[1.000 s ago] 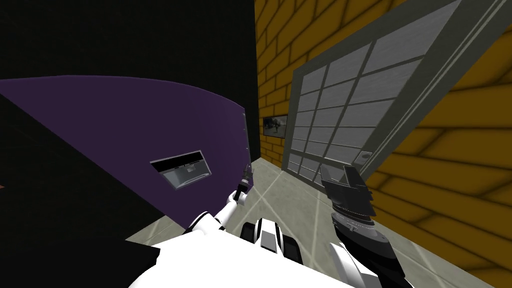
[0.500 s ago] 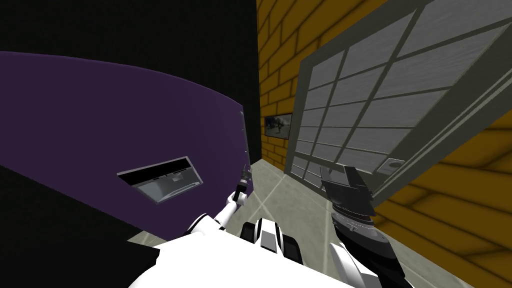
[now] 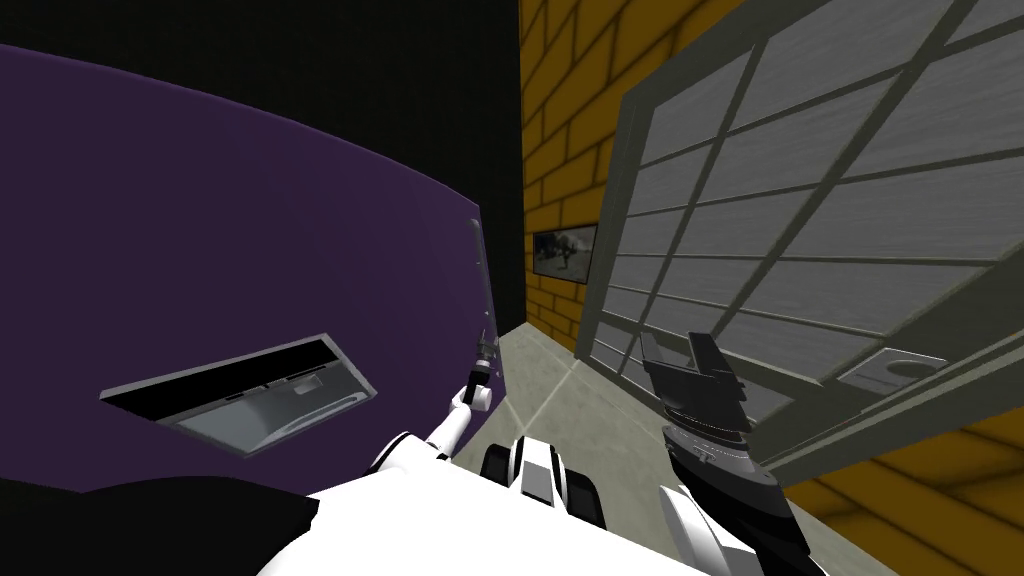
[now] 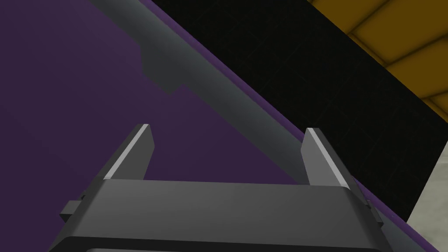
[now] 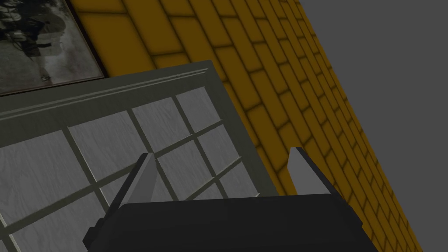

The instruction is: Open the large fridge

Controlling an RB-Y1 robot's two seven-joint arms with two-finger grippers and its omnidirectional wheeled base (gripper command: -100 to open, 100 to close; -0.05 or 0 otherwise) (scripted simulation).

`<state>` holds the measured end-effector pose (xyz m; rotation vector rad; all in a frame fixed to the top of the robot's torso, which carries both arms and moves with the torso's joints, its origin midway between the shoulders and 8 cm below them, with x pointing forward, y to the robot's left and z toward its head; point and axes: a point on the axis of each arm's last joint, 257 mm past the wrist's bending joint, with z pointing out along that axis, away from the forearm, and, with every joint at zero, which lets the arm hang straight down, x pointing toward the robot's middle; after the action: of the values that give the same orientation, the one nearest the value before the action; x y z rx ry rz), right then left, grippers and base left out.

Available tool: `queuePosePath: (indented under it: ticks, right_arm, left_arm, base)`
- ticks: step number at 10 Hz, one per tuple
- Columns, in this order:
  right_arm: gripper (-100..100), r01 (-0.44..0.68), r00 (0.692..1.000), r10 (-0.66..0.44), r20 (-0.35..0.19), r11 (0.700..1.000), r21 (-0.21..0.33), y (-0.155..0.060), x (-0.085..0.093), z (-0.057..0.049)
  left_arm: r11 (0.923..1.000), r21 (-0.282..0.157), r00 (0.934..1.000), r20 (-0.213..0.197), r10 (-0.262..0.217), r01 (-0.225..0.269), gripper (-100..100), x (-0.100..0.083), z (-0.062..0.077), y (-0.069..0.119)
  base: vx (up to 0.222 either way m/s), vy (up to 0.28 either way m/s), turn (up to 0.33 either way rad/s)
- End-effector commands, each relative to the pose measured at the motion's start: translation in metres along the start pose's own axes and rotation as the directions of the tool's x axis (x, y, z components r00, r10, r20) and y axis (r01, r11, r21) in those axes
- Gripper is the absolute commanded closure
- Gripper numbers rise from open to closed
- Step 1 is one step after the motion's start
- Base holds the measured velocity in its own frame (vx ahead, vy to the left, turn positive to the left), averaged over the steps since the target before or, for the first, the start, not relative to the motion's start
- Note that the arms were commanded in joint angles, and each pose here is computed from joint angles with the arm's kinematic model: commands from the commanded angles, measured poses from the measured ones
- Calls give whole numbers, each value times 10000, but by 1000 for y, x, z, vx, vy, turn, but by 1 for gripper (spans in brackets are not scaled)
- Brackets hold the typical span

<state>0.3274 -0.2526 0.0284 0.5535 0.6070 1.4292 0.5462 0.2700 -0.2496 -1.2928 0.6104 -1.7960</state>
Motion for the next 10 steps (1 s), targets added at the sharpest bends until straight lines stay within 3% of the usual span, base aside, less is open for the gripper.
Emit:
queuePosePath:
  ticks: [1, 2, 8, 9, 10]
  right_arm:
    - [0, -1, 10000, 1, 0, 10000, -1, 0, 0, 0]
    - [0, -2, 10000, 2, 0, 10000, -4, 0, 0, 0]
    - [0, -2, 10000, 2, -1, 10000, -4, 0, 0, 0]
    - [0, -2, 10000, 2, -1, 10000, -4, 0, 0, 0]
    - [0, -3, 10000, 3, -1, 10000, -5, 0, 0, 0]
  left_arm:
    - [9999, 62, 9998, 187, -118, 117, -100, -2, -3, 2]
    - [9998, -20, 9998, 72, -179, 179, -100, 13, -1, 9]
    - [9994, -200, 9994, -183, -290, 287, -100, 43, 4, 19]
    - [9992, -264, 9995, -95, -299, 296, -100, 38, 0, 22]
    - [9997, -112, 9997, -55, -232, 231, 100, 28, 2, 14]
  base:
    - [105, -24, 15]
    - [62, 21, 110]
    - [30, 27, 63]
    - [4, 4, 11]
    - [-30, -20, -107]
